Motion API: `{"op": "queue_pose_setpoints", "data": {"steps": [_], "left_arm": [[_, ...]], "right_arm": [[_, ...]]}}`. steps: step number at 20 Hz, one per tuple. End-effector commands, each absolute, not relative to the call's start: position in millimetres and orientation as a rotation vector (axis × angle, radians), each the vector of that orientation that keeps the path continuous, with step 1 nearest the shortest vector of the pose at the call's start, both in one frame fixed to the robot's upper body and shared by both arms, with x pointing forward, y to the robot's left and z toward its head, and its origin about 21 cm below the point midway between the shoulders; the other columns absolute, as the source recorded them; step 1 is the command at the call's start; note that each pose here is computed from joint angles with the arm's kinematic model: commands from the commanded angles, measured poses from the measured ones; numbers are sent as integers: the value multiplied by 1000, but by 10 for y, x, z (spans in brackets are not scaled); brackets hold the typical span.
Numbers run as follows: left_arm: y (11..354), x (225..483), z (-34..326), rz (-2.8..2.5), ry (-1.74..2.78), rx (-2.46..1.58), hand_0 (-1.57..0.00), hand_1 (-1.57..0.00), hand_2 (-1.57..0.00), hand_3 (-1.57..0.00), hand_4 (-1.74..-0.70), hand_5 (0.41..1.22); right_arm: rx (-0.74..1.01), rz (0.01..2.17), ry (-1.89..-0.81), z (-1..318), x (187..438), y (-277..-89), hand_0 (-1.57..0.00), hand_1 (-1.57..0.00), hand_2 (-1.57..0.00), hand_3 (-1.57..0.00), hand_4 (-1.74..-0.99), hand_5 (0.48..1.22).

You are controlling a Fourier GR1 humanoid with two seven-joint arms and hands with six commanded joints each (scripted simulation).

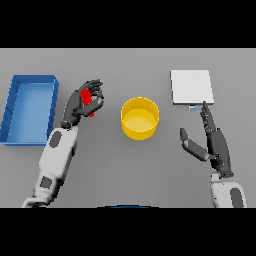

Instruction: Pick up the red beaker and tilt it to pour out 1 green nut into yellow bowl. Pick up the yellow bowl and place it on the metallic measuring scale.

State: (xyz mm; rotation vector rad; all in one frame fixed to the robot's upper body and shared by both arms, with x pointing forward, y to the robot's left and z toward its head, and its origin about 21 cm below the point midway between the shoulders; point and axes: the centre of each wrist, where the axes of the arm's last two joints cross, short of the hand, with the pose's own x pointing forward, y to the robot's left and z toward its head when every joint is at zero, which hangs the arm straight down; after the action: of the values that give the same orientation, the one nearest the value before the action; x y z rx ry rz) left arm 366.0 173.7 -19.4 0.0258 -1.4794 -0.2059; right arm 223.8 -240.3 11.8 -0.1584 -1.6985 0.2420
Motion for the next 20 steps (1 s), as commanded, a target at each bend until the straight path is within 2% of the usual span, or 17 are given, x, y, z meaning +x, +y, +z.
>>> {"op": "queue_pose_setpoints", "data": {"steps": [1,2,4,6,7,8,13,20], "left_arm": [[1736,3664,-185,-204,-1487,57,-681,-701,-715,-706,-1441,949],[1693,3660,-210,-215,-1489,87,-859,-875,-886,-879,-1439,1003],[1724,3692,-214,-229,-1506,113,-1115,-1125,-1133,-1128,-1443,1082],[1647,3669,-236,-226,-1525,90,-1279,-1286,-1290,-1288,-1447,1132],[1645,3706,-195,-221,-1533,114,-1338,-1343,-1347,-1344,-1506,1132],[1675,3698,-215,-206,-1563,110,-1384,-1388,-1391,-1390,-1553,1129],[1688,3746,-82,-191,-1628,106,-1510,-1511,-1512,-1512,-1679,1103],[1573,3788,460,-440,-1701,217,-1558,-1558,-1559,-1559,-1728,1113]], "right_arm": [[-151,233,-1697,130,2256,-2394,1,1,1,1,-1285,683],[-152,237,-1692,113,2246,-2391,1,1,1,1,-1283,683],[-147,227,-1700,100,2214,-2369,1,1,1,1,-1290,684],[-144,237,-1715,153,2246,-2400,1,1,1,1,-1293,682],[-137,237,-1700,131,2255,-2349,1,1,1,1,-1296,681],[-133,233,-1704,140,2255,-2384,1,1,1,1,-1303,682],[-152,272,-1714,122,2287,-2374,1,1,1,1,-1263,671],[-177,286,-1730,134,2294,-2300,1,1,1,1,-1247,685]]}}
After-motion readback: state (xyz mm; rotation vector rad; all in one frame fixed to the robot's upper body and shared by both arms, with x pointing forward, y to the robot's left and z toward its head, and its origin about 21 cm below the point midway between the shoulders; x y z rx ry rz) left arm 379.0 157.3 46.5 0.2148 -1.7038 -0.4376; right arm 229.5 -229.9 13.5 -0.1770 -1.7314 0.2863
